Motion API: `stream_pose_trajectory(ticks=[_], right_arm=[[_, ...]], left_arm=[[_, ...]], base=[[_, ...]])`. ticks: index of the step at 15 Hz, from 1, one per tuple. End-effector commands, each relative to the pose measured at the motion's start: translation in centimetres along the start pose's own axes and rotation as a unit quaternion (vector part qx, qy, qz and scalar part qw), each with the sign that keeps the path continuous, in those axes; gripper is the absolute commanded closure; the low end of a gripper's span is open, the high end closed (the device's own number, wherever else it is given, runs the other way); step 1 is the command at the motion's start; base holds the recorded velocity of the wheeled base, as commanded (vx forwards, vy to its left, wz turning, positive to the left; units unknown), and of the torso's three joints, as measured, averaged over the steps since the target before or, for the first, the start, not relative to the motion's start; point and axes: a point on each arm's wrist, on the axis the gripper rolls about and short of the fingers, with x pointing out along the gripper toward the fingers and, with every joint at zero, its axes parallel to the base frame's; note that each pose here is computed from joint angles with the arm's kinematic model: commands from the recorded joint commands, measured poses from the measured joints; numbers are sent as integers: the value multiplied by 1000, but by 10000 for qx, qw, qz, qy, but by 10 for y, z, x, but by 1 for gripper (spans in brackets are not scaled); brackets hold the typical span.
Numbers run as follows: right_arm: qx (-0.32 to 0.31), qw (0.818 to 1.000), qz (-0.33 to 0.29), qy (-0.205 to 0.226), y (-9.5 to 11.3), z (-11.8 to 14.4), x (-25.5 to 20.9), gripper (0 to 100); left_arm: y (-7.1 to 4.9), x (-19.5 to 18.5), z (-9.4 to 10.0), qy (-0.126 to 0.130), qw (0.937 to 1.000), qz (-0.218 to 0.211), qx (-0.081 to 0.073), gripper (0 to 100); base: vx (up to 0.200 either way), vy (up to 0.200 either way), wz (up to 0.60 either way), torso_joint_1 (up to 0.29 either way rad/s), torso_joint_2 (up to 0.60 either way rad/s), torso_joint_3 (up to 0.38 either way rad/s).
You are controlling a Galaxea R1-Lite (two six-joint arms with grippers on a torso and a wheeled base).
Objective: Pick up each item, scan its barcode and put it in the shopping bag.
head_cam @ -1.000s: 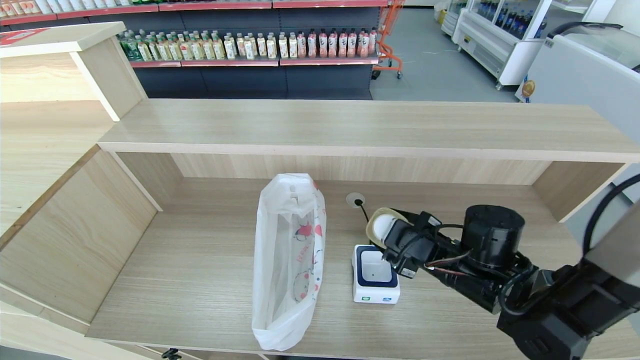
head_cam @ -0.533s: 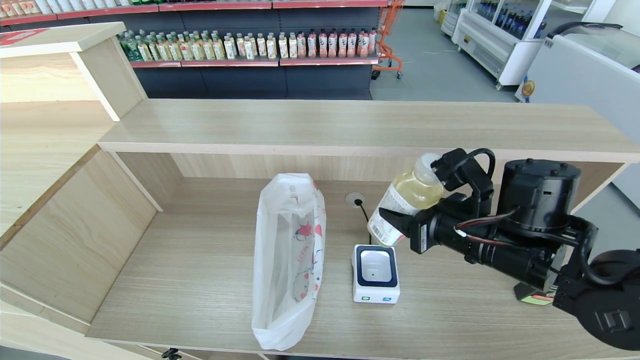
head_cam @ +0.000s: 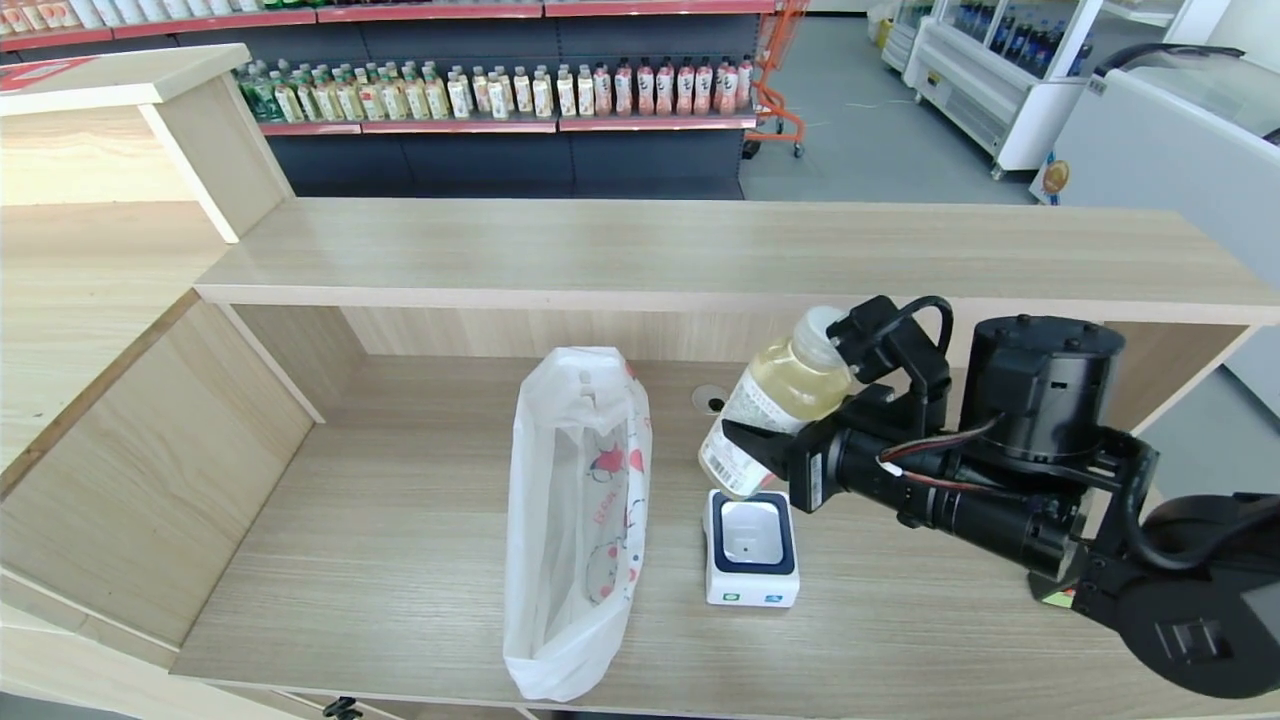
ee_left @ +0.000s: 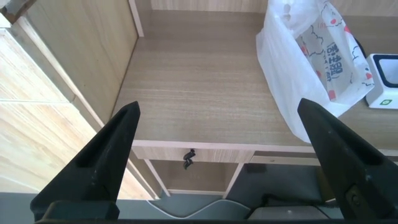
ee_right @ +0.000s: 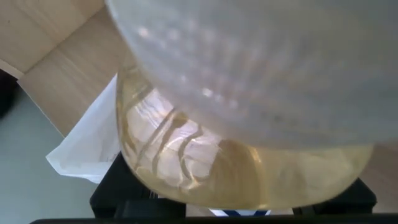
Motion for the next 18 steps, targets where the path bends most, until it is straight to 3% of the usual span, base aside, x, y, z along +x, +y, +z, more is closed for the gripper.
stream_pose_trajectory(ticks=[1, 4, 8, 10, 13, 18], right_arm=[[-19, 9999, 121, -14, 8, 0, 12, 100], [-53, 9993, 380, -20, 26, 1, 15, 100], [-122, 9982, 560, 148, 50, -9, 20, 100], [-352, 9966, 679, 309, 60, -21, 26, 100], [-691, 9943, 802, 107, 74, -38, 41, 100], [-924, 9925, 804, 34, 79, -79, 57, 100]], left_arm=[[0, 0, 0, -4, 10000, -1, 7, 0], [0, 0, 0, -4, 10000, -1, 15, 0], [0, 0, 0, -4, 10000, -1, 15, 0], [0, 0, 0, -4, 10000, -8, -8, 0], [0, 0, 0, -4, 10000, -1, -8, 0], [0, 0, 0, -4, 10000, -1, -8, 0]], base=[[0, 200, 0, -7, -2, 7], [0, 200, 0, 14, 1, -2], [0, 0, 0, 0, 0, 0], [0, 0, 0, 0, 0, 0], [0, 0, 0, 0, 0, 0], [0, 0, 0, 0, 0, 0]])
